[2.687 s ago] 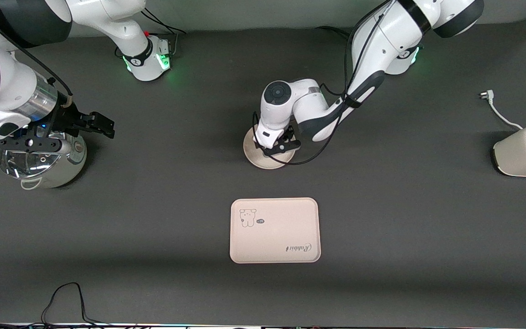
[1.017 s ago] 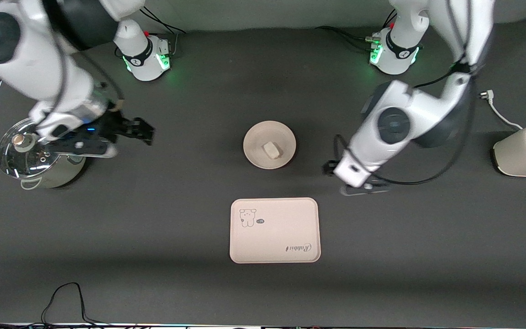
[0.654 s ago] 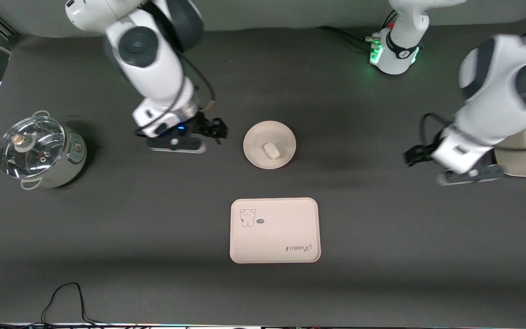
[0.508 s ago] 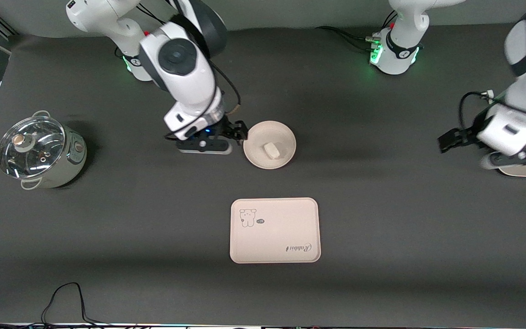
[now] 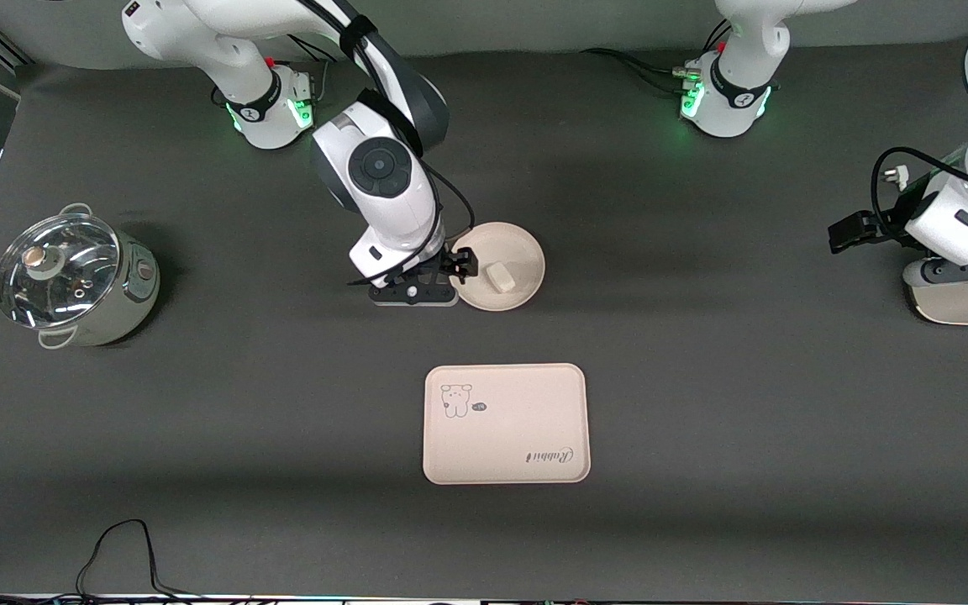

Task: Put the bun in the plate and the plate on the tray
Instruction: 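Raise the left gripper away while the right gripper reaches the plate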

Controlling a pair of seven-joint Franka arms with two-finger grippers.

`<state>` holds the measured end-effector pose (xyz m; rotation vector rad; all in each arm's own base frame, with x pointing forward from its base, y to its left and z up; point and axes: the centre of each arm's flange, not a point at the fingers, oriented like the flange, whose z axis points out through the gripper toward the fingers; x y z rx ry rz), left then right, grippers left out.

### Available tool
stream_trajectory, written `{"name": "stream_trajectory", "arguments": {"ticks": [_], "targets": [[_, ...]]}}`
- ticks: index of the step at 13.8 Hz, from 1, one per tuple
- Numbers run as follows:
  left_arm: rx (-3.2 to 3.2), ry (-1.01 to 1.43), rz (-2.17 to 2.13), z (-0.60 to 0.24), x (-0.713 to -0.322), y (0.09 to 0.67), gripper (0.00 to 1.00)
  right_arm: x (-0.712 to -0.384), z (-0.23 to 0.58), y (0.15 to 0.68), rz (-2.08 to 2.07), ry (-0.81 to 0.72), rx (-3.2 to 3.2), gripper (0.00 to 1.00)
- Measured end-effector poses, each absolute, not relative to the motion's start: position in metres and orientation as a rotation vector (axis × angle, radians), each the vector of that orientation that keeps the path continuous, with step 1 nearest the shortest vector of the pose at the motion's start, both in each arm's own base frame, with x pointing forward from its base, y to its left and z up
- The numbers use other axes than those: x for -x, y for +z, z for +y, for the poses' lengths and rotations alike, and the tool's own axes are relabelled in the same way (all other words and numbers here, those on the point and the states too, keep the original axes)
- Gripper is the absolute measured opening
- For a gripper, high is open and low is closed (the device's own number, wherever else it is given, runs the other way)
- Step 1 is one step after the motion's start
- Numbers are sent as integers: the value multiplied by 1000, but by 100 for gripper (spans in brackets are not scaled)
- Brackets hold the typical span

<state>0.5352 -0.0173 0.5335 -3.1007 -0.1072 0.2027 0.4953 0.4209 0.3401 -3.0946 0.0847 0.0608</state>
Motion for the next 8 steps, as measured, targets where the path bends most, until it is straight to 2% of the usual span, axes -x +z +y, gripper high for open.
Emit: {"name": "stream_trajectory", "arguments": {"ticks": [4,8], "targets": [[3100,217,-89,-22,-534,532,100,-449,422,270,72,48,3061,100],[3099,225,-57,-33,-533,529,100,-428,400,223,89,47,3079,100]]}}
